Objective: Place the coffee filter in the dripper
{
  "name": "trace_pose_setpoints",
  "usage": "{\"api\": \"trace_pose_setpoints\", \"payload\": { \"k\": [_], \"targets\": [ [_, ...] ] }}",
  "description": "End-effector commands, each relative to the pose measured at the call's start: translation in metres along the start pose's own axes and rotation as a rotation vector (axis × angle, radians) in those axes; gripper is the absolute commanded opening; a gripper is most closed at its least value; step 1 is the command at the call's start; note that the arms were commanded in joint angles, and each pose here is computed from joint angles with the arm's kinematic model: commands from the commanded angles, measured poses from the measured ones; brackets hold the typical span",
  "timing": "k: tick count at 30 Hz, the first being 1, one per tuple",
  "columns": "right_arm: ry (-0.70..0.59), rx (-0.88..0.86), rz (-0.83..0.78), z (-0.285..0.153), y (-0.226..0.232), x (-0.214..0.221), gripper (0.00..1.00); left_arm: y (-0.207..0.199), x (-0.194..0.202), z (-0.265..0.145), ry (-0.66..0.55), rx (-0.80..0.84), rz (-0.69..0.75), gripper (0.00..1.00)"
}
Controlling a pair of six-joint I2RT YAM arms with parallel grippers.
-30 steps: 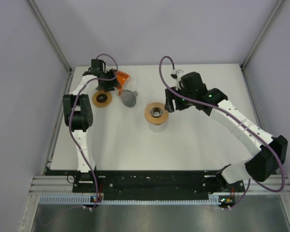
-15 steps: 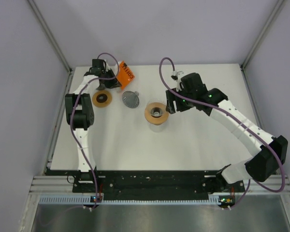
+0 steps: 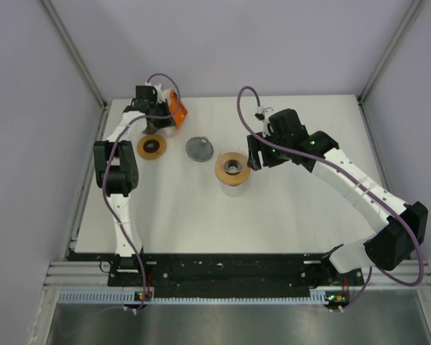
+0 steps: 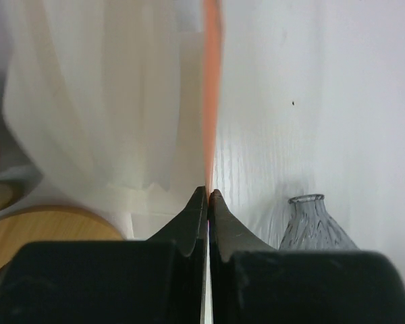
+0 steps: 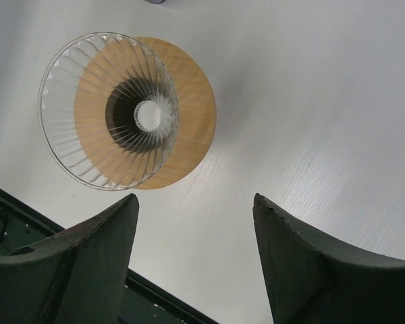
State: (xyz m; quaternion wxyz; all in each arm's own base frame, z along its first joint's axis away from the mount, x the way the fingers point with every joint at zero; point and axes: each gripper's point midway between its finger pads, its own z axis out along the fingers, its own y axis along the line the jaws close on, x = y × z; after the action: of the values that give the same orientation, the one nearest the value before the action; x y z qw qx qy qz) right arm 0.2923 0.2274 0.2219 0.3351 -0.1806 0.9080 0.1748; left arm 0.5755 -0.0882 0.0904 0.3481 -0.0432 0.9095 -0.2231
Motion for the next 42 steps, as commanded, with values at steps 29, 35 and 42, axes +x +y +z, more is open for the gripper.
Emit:
{"api": "trace_pose_setpoints", "payload": {
  "k": [29, 35, 42],
  "targets": [
    [-0.362, -0.162, -0.193, -0.103, 0.048, -0.105, 0.7, -0.042, 0.11, -0.247, 0.177, 0.02, 0.765, 0.0],
    [-0.377, -0.222, -0.216, -0.099, 0.068, -0.106, 0.7, -0.025, 0.166, -0.244, 0.176, 0.002, 0.804, 0.0],
    [-0.367, -0.246, -0.215, -0.095, 0.078, -0.096, 0.7, -0.011, 0.197, -0.238, 0.038, -0.025, 0.899, 0.0]
  ]
}}
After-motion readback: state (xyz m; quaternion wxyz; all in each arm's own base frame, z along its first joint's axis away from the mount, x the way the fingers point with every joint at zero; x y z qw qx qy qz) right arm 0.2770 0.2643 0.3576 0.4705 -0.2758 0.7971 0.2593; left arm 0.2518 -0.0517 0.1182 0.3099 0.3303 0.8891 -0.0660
